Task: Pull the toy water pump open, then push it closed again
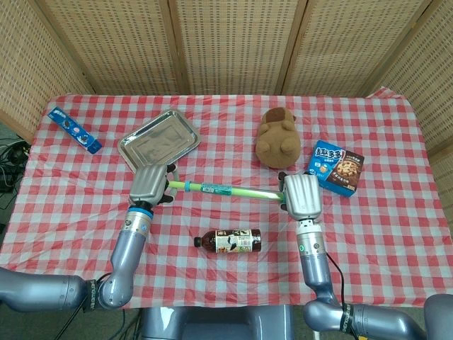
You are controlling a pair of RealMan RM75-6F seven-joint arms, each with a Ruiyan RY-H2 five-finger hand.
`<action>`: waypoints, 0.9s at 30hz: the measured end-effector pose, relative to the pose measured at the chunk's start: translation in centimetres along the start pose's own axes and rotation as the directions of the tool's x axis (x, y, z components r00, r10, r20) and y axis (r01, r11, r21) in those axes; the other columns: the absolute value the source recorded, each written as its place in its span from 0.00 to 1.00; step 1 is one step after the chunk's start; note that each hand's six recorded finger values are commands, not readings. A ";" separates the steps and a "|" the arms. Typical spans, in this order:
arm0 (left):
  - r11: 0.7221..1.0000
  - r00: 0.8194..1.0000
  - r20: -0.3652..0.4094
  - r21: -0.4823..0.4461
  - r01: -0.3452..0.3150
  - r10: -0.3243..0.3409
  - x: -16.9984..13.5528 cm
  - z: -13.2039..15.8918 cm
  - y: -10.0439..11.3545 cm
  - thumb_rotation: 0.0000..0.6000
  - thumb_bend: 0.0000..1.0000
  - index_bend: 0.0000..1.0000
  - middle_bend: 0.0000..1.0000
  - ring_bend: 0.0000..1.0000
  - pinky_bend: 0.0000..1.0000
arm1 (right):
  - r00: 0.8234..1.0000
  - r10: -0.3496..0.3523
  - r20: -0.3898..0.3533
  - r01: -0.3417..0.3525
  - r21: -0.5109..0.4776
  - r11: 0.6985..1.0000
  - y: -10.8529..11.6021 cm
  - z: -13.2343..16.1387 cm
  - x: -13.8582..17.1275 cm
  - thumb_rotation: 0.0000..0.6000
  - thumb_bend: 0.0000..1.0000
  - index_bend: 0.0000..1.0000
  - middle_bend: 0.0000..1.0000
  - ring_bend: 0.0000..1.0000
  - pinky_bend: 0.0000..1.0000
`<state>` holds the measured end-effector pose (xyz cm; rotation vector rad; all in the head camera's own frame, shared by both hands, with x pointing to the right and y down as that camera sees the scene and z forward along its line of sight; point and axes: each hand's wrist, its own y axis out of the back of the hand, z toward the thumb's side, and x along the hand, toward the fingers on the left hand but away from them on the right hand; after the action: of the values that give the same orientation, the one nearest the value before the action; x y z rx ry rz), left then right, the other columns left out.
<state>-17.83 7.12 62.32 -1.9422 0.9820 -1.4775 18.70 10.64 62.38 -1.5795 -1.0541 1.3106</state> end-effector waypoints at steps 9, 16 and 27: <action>1.000 1.000 0.014 -0.005 0.007 -0.007 0.0 0.7 -0.3 1.00 0.66 0.86 0.93 0.89 0.78 | 1.000 0.005 -0.016 -0.005 -0.001 1.000 -0.2 0.8 0.2 1.00 0.29 0.72 1.00 1.00 0.65; 1.000 1.000 0.014 0.006 0.005 -0.005 0.0 0.6 -0.3 1.00 0.61 0.65 0.73 0.75 0.69 | 1.000 0.003 -0.011 -0.003 0.016 1.000 -0.3 0.4 0.1 1.00 0.24 0.61 1.00 0.98 0.59; 0.996 0.998 -0.001 0.063 0.064 -0.064 -0.4 -1.8 -0.5 1.00 0.38 0.23 0.10 0.17 0.24 | 0.999 0.029 0.023 -0.031 0.077 0.997 -0.9 -1.8 0.0 1.00 0.19 0.27 0.53 0.55 0.13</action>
<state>-19.45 7.82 62.97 -1.9453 0.8695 -1.5246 20.39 10.74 63.44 -1.5318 -0.9839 1.3753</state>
